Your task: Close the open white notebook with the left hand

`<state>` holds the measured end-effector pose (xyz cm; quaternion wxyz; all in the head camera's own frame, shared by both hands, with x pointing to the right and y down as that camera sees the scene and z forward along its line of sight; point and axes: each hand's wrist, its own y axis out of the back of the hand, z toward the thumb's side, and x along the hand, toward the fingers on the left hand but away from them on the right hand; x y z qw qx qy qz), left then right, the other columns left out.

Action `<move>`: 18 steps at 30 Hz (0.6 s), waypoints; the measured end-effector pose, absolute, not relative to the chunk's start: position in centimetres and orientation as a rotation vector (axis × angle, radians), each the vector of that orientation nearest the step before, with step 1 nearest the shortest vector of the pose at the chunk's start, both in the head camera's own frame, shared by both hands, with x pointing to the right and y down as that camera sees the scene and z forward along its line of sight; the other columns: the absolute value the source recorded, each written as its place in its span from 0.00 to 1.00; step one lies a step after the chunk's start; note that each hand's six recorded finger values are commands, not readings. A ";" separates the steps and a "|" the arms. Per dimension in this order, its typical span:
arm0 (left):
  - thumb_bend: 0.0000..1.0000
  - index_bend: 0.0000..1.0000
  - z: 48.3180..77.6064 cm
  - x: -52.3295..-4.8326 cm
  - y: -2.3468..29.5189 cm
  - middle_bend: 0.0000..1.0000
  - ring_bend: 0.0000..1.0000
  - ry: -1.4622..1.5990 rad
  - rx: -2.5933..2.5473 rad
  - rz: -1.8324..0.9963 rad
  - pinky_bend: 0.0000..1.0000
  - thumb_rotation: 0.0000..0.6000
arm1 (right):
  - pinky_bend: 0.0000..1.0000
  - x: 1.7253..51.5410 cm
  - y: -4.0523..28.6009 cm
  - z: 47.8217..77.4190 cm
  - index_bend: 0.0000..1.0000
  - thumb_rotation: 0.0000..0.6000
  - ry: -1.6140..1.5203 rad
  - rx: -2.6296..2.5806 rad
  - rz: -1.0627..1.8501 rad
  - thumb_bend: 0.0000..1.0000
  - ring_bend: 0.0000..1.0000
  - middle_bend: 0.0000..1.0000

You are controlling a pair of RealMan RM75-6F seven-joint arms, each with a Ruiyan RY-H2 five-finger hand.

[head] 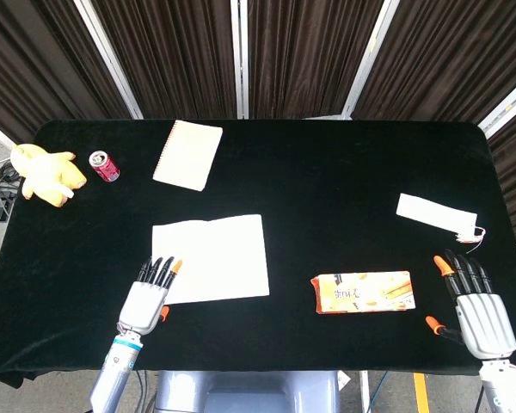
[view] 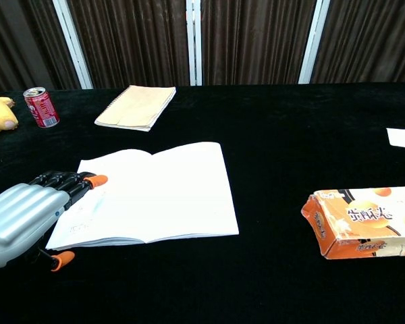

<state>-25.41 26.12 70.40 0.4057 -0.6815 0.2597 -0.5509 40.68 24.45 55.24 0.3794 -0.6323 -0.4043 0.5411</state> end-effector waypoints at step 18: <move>0.53 0.00 71.2 -25.8 25.2 0.00 0.00 0.644 -1.659 -1.418 0.00 1.00 | 0.00 40.5 24.6 55.2 0.00 1.00 -1.030 -1.624 1.376 0.01 0.00 0.00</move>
